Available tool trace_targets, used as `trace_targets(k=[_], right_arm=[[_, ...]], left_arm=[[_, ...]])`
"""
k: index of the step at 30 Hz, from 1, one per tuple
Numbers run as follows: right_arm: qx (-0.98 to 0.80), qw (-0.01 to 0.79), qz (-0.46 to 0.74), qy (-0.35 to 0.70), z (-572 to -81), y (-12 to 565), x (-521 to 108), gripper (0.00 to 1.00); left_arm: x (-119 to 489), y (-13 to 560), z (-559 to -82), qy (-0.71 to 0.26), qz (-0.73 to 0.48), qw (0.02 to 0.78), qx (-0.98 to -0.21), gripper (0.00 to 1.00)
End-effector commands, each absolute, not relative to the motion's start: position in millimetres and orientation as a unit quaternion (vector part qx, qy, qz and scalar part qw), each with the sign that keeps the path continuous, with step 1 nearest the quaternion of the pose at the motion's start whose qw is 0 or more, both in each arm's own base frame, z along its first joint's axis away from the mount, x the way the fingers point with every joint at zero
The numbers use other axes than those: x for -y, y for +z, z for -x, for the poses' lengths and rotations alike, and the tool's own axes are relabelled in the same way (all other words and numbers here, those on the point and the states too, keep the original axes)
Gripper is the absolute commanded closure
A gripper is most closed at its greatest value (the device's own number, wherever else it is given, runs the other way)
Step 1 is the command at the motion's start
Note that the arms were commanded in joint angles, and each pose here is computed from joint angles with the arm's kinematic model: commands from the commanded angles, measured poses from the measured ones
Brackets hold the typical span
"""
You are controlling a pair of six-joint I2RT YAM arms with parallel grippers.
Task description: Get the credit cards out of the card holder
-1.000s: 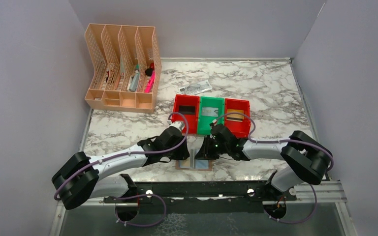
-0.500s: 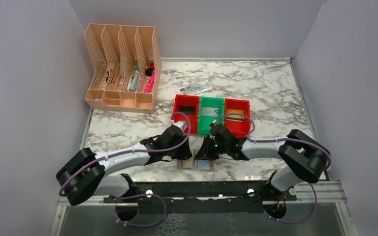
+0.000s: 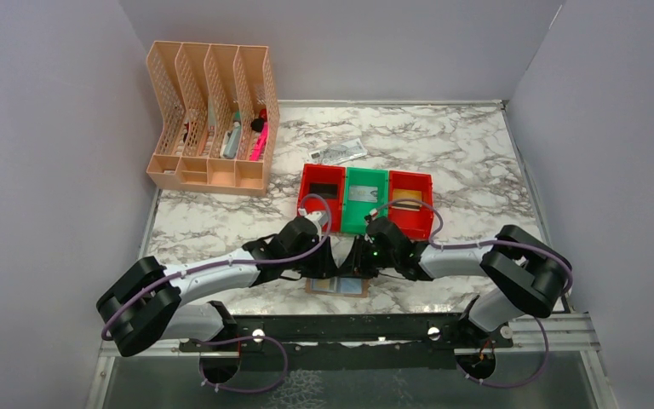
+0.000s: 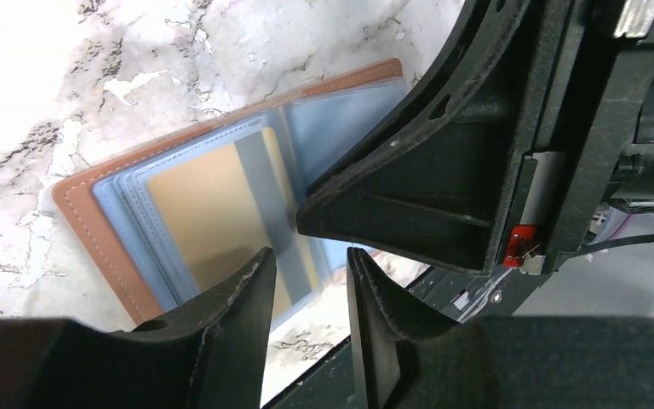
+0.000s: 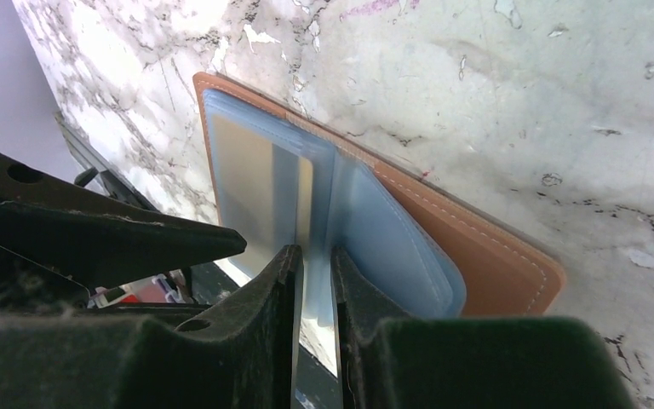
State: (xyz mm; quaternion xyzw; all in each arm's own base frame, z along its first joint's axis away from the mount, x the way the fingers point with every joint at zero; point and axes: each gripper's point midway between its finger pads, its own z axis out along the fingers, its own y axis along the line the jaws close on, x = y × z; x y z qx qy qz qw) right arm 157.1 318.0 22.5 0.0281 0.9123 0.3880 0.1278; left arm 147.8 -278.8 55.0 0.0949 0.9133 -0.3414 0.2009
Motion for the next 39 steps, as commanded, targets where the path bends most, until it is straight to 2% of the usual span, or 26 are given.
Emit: trace_targets(k=[1, 10, 12, 16, 19, 20, 26, 39], right_arm=[[-0.915, 0.125, -0.024, 0.382, -150.9, 22.9, -312.3, 0.75], [-0.896, 0.194, 0.013, 0.399, -163.2, 69.5, -310.4, 0.70], [-0.897, 0.202, 0.018, 0.392, -165.2, 75.3, -308.6, 0.70], [-0.897, 0.206, 0.032, 0.391, -165.9, 84.3, -309.3, 0.67], [-0.892, 0.210, 0.045, 0.397, -164.9, 91.7, -313.4, 0.62], [-0.891, 0.214, 0.051, 0.397, -164.8, 93.4, -315.1, 0.60], [-0.922, 0.231, 0.052, 0.308, -167.2, 88.1, -317.3, 0.53], [-0.958, 0.241, 0.053, 0.148, -158.7, 58.6, -339.9, 0.54]], left_arm=[[276.4, 60.7, -149.6, -0.338, -0.090, 0.212, -0.913, 0.61], [233.0, 80.0, -178.2, -0.258, -0.024, 0.310, -0.915, 0.50], [226.2, 86.8, -182.4, -0.254, -0.014, 0.328, -0.910, 0.37], [216.8, 94.4, -187.6, -0.251, -0.006, 0.350, -0.903, 0.26], [210.2, 95.8, -191.0, -0.245, -0.001, 0.355, -0.902, 0.05], [208.4, 95.9, -192.2, -0.243, 0.001, 0.355, -0.903, 0.02], [197.6, 91.2, -197.1, -0.251, 0.005, 0.339, -0.907, 0.01], [146.7, 87.0, -202.0, -0.218, 0.108, 0.364, -0.899, 0.01]])
